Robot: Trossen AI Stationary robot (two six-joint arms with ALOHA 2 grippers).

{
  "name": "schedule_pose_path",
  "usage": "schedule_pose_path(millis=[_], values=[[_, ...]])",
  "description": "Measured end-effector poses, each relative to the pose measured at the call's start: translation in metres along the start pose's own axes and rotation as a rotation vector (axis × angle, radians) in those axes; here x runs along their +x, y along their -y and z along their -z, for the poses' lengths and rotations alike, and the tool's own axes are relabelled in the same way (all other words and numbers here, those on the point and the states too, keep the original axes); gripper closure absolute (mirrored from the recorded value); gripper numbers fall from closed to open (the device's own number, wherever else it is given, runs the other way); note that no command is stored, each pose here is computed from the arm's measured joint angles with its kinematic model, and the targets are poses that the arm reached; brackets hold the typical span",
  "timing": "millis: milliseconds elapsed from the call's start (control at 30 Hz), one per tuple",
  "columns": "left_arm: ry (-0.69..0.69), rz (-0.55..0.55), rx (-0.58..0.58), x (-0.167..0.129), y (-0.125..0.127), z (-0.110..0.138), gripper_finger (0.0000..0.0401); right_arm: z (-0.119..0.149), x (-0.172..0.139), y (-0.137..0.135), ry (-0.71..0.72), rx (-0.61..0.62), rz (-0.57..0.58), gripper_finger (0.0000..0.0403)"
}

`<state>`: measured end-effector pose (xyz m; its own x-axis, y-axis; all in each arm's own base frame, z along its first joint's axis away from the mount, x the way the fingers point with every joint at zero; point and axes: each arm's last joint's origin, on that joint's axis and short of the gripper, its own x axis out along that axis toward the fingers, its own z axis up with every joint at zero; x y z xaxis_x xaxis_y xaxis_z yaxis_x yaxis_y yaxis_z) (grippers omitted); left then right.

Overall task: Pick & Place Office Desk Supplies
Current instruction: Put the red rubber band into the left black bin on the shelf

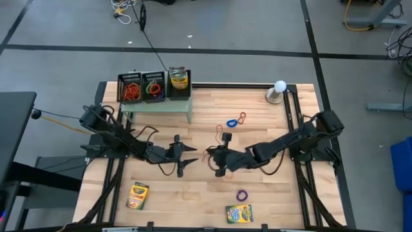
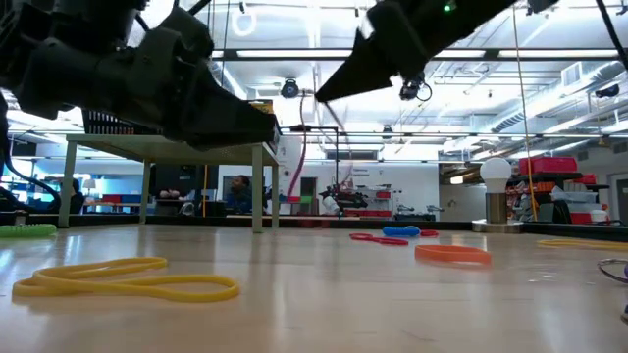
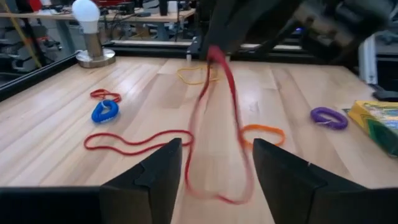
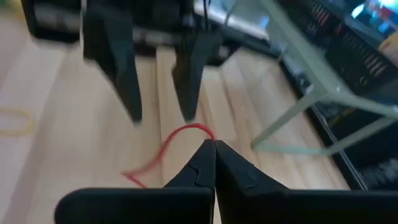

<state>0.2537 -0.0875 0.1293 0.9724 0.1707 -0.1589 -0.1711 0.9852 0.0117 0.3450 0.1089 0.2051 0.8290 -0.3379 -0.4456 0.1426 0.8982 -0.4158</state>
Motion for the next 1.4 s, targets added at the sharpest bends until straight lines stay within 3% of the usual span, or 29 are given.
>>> schedule_pose_path(millis=[133, 400, 533, 667, 833, 1033, 1200, 1400], values=[[0.022, -0.046, -0.004, 0.014, 0.006, 0.000, 0.0182, 0.001, -0.006, 0.003, 0.084, 0.010, -0.026, 0.0401], [0.076, -0.096, 0.028, 0.034, 0.018, -0.003, 0.0185, 0.000, -0.002, 0.005, 0.090, 0.001, -0.037, 0.0401], [0.087, -0.105, 0.022, 0.035, 0.020, -0.006, 0.0202, -0.001, -0.002, 0.004, 0.099, 0.006, -0.042, 0.0401], [0.096, -0.193, 0.014, 0.033, 0.020, -0.007, 0.0229, -0.002, -0.002, 0.004, 0.114, 0.022, -0.059, 0.0401], [0.093, -0.128, -0.023, 0.038, 0.015, -0.007, 0.0239, -0.008, -0.003, 0.004, 0.175, 0.078, -0.105, 0.0401], [0.092, -0.022, 0.011, 0.038, 0.018, -0.008, 0.0241, -0.011, -0.004, 0.004, 0.203, 0.129, -0.118, 0.0401], [0.124, 0.026, 0.025, 0.036, 0.023, -0.011, 0.0286, -0.011, -0.004, 0.004, 0.202, 0.135, -0.118, 0.0401], [0.123, 0.020, 0.068, 0.033, 0.026, -0.011, 0.0388, -0.011, -0.004, 0.004, 0.202, 0.133, -0.118, 0.0400]])
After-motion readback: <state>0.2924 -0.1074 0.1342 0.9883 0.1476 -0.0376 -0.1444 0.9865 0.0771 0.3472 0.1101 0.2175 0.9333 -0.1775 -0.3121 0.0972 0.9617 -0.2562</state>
